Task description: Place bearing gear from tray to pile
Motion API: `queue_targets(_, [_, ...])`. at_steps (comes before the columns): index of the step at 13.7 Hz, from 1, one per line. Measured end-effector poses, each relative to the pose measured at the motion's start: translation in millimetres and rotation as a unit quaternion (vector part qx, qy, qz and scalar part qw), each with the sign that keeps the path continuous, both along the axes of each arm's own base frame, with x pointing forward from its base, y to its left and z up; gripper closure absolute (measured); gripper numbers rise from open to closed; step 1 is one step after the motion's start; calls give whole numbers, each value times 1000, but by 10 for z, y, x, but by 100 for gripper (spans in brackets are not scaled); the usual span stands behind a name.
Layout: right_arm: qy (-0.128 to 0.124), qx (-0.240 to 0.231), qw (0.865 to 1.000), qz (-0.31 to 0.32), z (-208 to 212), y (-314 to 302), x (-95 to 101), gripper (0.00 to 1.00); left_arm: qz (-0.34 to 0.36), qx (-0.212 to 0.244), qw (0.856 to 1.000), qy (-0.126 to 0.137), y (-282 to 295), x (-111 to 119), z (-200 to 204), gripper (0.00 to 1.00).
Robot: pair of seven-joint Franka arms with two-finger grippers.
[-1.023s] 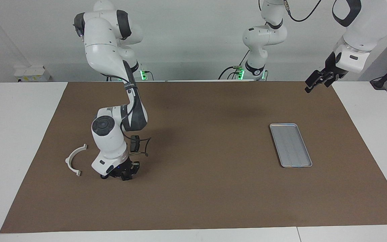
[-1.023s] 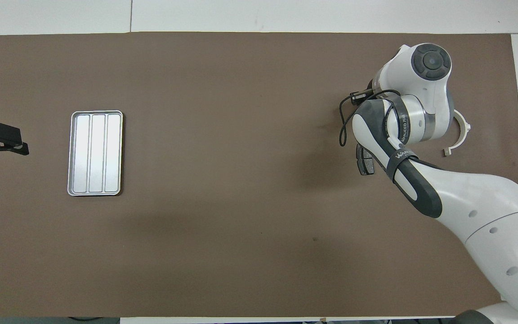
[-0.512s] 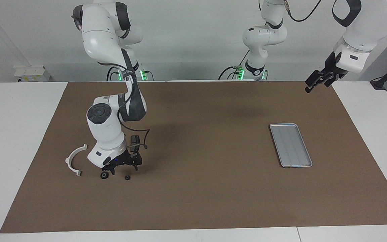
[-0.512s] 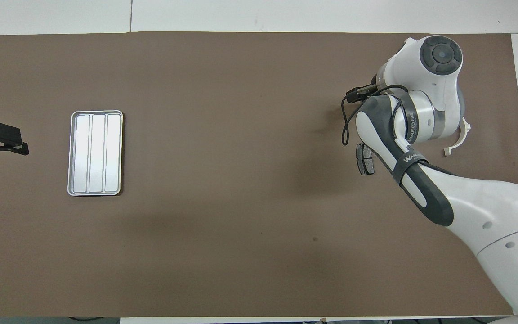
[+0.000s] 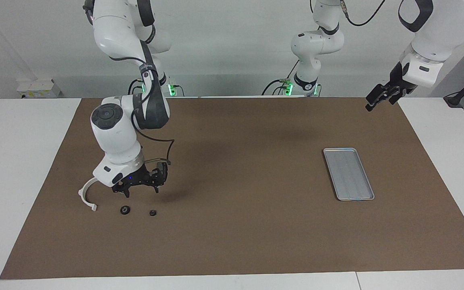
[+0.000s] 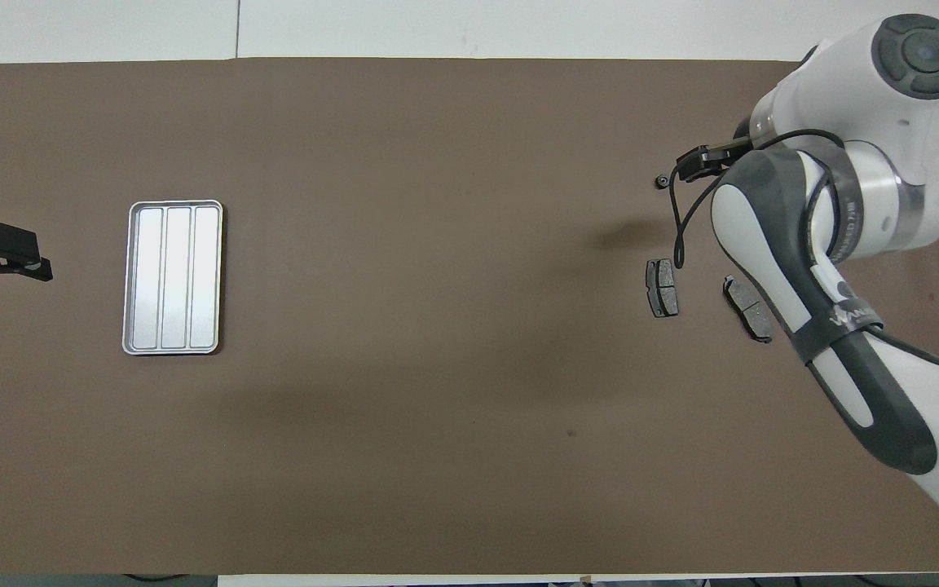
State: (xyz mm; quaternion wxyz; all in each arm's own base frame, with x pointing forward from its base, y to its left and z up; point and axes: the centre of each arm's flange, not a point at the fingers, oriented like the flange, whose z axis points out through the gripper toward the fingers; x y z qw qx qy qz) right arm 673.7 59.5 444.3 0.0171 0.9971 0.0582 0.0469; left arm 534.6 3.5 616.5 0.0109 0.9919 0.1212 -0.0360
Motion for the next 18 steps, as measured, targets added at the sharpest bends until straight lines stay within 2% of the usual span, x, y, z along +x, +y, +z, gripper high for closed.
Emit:
queue_targets(3, [17,-2,1000,-9,607,-235,-287,0,0,0,1000,0,0,0,0,0])
queue_targets(7, [28,6,999,-14,1463,-430,-830,0,0,0,1000,0,0,0,0,0])
queue_targets(11, [50,13,998,-22,1950,-496,-1311,0,0,0,1000,0,0,0,0,0])
queue_targets(14, [69,12,997,-27,2039,-534,-1487,0,0,0,1000,0,0,0,0,0])
queue_targets(18, [81,11,996,-31,1953,-537,-1534,0,0,0,1000,0,0,0,0,0])
